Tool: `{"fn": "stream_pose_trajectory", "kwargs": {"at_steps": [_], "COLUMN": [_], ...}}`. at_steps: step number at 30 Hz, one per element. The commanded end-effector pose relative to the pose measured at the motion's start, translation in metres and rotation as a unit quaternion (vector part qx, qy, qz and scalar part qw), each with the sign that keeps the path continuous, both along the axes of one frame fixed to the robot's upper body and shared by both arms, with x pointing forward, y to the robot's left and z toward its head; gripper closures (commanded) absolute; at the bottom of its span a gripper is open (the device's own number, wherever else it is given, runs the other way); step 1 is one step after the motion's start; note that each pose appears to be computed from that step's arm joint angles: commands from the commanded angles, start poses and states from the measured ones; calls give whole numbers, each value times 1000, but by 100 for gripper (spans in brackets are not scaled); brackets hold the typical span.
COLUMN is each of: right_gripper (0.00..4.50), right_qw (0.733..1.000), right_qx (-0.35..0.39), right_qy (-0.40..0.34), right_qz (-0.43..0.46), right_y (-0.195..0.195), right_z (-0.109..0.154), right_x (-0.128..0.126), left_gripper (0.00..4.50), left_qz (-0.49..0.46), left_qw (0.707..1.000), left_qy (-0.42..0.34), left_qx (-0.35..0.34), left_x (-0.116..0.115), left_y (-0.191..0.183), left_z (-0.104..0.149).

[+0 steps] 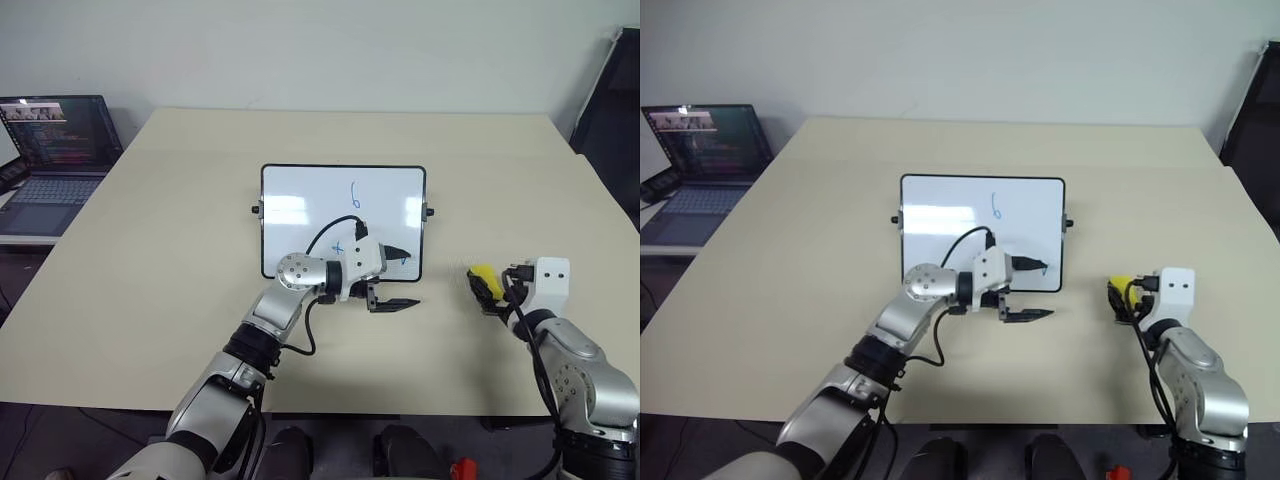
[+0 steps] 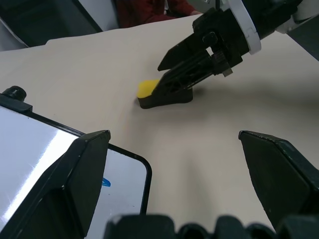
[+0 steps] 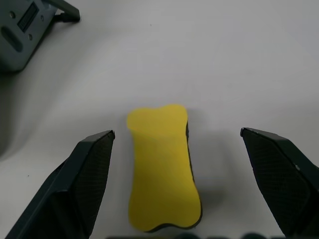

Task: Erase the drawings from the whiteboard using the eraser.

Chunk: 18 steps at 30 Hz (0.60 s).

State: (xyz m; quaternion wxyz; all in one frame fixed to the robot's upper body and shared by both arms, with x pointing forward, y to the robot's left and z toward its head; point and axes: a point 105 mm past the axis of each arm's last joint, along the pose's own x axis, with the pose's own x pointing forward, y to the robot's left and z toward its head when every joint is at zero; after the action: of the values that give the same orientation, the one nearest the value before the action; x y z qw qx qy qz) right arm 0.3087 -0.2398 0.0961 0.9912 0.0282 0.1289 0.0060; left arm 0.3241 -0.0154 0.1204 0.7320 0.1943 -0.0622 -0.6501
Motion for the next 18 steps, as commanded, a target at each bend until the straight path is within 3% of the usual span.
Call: {"fn": "stream_pose_trajectory", "kwargs": {"at_steps": [1,11,18], "right_gripper": [6,6,6], "right_qw": [1000,1000,1000], "right_qx": [-1,10,11], "right_qy": [-24,-3,1], "right_qz": [9,20,20], "right_y": [3,14,13], "right_z": [13,-2,-5], "right_x": [2,-2,-1], "left_gripper": [0,0,0], "left_qz": [-12,47,59], "left_qw": [1000,998,998], "left_qy": [-19,3,15], "left_qx": [-9,-29,-28], "left_x": [-4,8,2], "left_y": [-5,11,17], "left_z": [11,10,4]}}
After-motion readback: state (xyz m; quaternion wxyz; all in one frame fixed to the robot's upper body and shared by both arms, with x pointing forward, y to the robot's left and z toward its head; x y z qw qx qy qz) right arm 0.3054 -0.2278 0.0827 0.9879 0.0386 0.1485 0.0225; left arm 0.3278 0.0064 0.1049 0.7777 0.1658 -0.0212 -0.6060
